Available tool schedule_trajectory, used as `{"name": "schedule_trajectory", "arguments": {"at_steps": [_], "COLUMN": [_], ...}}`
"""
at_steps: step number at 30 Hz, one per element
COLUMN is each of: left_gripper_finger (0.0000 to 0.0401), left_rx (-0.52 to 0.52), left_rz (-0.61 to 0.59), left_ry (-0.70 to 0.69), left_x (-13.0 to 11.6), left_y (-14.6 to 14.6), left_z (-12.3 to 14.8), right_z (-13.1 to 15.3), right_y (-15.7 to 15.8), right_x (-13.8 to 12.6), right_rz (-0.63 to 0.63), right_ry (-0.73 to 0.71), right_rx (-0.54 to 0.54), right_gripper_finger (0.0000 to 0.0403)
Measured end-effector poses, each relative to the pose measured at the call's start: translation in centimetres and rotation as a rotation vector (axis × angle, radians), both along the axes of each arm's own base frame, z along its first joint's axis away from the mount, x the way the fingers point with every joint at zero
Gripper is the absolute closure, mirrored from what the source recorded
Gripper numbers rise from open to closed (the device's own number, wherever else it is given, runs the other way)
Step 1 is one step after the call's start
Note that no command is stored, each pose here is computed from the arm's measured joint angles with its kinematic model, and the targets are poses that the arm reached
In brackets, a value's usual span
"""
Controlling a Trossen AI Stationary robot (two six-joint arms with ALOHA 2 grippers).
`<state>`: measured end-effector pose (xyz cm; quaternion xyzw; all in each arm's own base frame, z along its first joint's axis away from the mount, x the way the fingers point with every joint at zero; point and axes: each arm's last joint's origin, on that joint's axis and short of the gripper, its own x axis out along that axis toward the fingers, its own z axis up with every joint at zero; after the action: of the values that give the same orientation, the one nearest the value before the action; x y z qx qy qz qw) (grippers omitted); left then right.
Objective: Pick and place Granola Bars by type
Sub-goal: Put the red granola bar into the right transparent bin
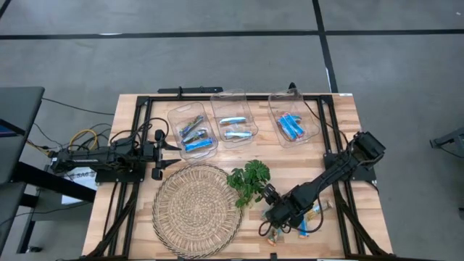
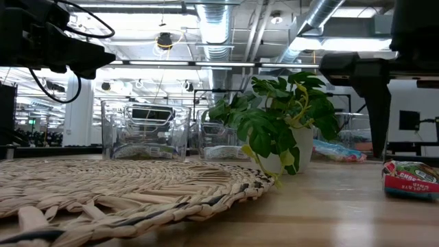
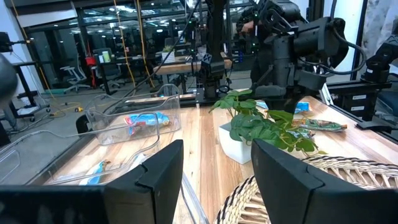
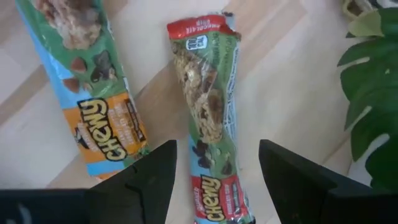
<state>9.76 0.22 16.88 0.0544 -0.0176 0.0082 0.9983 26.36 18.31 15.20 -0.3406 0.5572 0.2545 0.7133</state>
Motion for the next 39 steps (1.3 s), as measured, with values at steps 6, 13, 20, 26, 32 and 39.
{"name": "schedule_trajectory", "arguments": {"at_steps": [6, 13, 20, 26, 32, 39], "left_gripper_finger": [0.0218, 0.0218, 0.0218, 0.0218, 0.0218, 0.0218], "left_rx": [0.000, 0.000, 0.000, 0.000, 0.000, 0.000], "left_rz": [0.000, 0.000, 0.000, 0.000, 0.000, 0.000], "left_ry": [0.001, 0.000, 0.010, 0.009, 0.009, 0.010], "left_x": [0.0, 0.0, 0.1, 0.1, 0.1, 0.1], "left_y": [0.0, 0.0, 0.0, 0.0, 0.0, 0.0], "left_z": [0.0, 0.0, -0.1, -0.1, -0.1, -0.1], "right_z": [-0.1, -1.6, -1.7, -1.8, -1.9, -0.2], "right_y": [0.0, 0.7, 0.6, 0.6, 0.5, 0.1], "right_x": [-0.1, 0.5, 0.5, 0.4, 0.6, 0.5], "right_rz": [-0.012, 0.000, -0.008, -0.072, -0.138, -0.326], "right_ry": [0.004, -0.010, 0.005, 0.016, -0.009, -0.106], "right_rx": [-0.004, -0.006, 0.002, 0.024, 0.022, 0.041], "right_gripper_finger": [0.0182, 0.0183, 0.0234, 0.0326, 0.0375, 0.0375]}}
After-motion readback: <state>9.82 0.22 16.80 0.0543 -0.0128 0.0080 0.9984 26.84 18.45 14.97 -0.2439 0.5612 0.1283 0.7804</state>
